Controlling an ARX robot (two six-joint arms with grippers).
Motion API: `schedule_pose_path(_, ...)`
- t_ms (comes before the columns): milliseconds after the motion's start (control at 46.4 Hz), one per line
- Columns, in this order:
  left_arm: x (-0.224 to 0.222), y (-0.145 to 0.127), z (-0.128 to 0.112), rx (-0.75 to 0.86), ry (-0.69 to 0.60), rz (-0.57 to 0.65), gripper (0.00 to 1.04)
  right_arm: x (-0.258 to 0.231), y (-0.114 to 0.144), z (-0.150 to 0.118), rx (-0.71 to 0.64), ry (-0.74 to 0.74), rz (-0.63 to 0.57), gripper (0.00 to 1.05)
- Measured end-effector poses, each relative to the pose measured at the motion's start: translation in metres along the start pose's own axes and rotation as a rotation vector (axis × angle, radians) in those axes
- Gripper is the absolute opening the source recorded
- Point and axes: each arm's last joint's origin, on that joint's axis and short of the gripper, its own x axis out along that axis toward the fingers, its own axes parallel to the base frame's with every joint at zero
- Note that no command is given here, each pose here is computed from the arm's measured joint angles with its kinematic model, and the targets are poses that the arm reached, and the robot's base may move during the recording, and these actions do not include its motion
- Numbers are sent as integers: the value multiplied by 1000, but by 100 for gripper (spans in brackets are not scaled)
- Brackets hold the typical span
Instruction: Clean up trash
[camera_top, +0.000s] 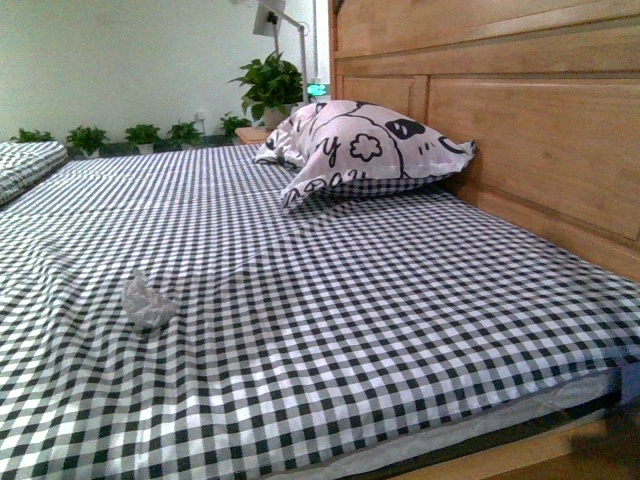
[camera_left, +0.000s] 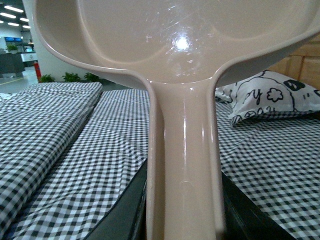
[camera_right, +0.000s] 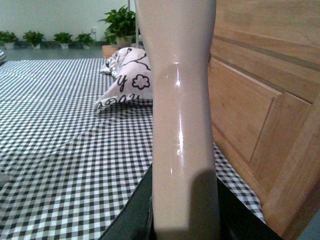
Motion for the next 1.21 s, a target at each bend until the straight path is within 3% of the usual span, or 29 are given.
schedule_pose_path(453,0,0,-1,-6,9,-8,27,-1,-1,1,2,-3,-13,19)
schedule_pose_path(496,2,0,0,-5,90,9,27,-1,-1,1,2,-3,-11,19)
schedule_pose_path(582,16,6,2,14,405,5,27,-1,-1,1,2,-3,-10,19)
schedule_pose_path(625,23,13,-7,25,551,-15,27,-1,-1,1,2,-3,-8,19)
schedule_pose_path(711,34,28,-29,41,717,-71,27,-1,-1,1,2,-3,-16,19)
schedule_pose_path(905,44,56,-46,171,836,-180,27,-1,-1,1,2,-3,-11,19)
schedule_pose_path(1207,51,69,-63,282,877,-270,27,-1,-1,1,2,-3,-10,19)
